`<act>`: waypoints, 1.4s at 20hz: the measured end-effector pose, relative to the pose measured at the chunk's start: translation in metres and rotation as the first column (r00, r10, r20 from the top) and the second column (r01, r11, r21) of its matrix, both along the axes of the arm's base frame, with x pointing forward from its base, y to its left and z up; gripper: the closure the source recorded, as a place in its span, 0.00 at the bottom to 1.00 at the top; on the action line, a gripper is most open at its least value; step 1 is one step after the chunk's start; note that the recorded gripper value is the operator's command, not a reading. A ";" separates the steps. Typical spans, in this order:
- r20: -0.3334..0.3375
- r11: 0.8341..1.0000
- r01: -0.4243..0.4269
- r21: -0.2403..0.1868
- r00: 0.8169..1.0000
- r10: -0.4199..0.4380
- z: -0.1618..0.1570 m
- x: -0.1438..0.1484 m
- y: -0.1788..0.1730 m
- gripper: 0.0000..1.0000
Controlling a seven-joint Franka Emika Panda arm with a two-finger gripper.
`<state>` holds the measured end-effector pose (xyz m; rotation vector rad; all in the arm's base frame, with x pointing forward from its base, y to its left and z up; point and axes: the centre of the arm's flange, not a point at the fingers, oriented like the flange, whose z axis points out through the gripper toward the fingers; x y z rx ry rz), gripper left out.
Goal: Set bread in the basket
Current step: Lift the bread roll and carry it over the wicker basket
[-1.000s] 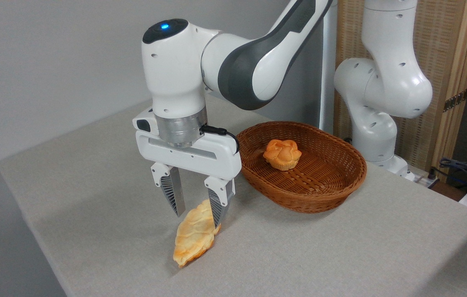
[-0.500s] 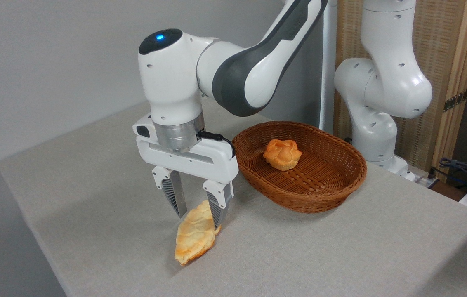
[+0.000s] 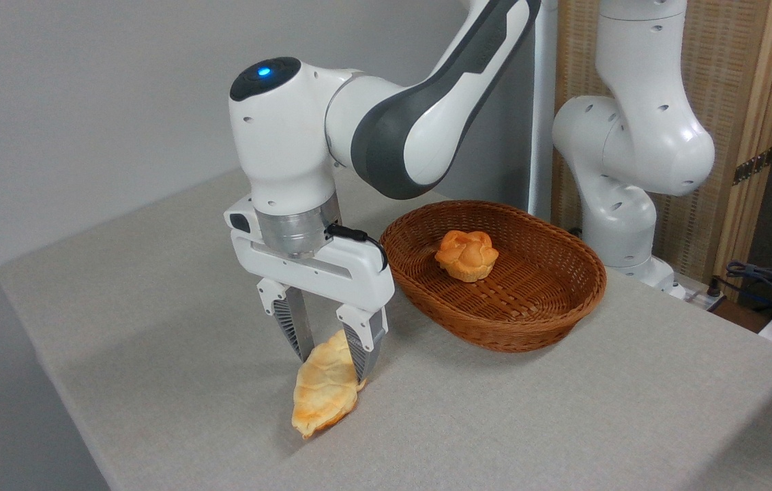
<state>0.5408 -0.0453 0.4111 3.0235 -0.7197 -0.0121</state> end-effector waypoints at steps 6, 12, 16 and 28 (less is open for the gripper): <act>-0.010 0.994 0.109 -0.002 0.994 -0.109 -0.002 -0.001 0.001 0.89; -0.034 0.981 0.194 -0.008 0.980 -0.194 0.004 -0.003 0.001 0.90; -0.097 0.962 0.271 -0.029 0.957 -0.272 0.045 -0.017 0.003 0.90; -0.162 0.772 0.602 -0.204 0.757 -0.633 0.144 -0.158 0.050 0.31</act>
